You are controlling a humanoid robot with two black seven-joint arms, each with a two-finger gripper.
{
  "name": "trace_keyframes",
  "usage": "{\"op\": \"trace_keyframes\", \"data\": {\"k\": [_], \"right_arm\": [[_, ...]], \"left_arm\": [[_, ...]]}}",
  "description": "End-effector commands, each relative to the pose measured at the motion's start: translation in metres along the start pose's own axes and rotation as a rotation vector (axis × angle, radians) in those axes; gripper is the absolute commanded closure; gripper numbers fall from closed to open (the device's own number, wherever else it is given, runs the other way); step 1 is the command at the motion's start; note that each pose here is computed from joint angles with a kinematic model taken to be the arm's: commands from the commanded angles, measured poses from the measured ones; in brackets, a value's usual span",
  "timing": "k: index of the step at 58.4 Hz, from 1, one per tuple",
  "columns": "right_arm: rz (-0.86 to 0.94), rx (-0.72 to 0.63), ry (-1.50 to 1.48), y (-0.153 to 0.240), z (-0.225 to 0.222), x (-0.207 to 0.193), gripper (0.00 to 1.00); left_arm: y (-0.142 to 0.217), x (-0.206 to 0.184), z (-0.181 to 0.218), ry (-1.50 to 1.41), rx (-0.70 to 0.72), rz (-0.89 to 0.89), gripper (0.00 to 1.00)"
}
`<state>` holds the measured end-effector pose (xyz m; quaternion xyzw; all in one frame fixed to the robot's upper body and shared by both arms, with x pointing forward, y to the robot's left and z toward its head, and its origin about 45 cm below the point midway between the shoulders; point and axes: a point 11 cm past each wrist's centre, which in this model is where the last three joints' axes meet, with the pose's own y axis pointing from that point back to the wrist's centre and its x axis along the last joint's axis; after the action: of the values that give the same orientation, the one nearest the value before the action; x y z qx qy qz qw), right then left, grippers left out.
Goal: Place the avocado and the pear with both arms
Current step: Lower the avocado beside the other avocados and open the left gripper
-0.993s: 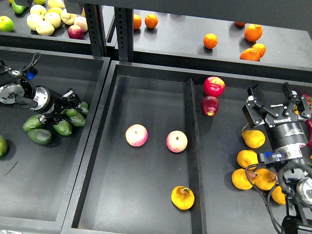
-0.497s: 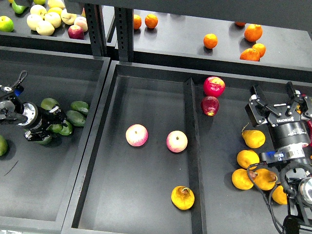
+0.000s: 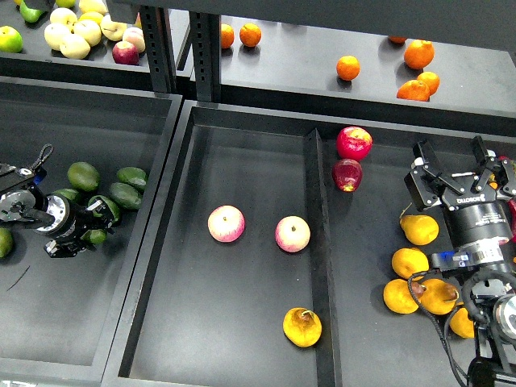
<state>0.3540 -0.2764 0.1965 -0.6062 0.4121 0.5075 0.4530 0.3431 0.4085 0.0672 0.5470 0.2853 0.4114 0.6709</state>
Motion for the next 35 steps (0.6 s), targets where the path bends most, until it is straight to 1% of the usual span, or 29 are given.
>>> {"op": "trace_keyframes", "data": {"k": [1,8,23,26,31,35], "right_arm": [[0.0,-0.002,-0.001,0.0006,0.0004,0.0002,0.0],[0.0,-0.002,-0.001,0.0006,0.0004,0.0002,0.0],[0.004,-0.003,-0.004,0.002,0.0013,0.0019,0.0],[0.005,-0.005,-0.004,0.0019,0.0018,0.002,0.0],[0.005,-0.006,-0.004,0.0018,0.0023,0.0021,0.0],[0.005,-0.008,-0.004,0.0017,0.0028,0.0022,0.0]], "left_arm": [[-0.0055,-0.0056,-0.0055,0.002,0.012,-0.012,0.51],[-0.0078,-0.0076,-0.0085,0.003,0.018,-0.016,0.5],[-0.0113,-0.0126,-0.0092,0.0,0.022,-0.026,0.44],[-0.0115,-0.0124,-0.01,0.002,0.022,-0.026,0.41],[-0.0115,-0.0124,-0.01,0.002,0.022,-0.026,0.32],[-0.0111,-0.0121,-0.0098,0.004,0.02,-0.027,0.27]]}}
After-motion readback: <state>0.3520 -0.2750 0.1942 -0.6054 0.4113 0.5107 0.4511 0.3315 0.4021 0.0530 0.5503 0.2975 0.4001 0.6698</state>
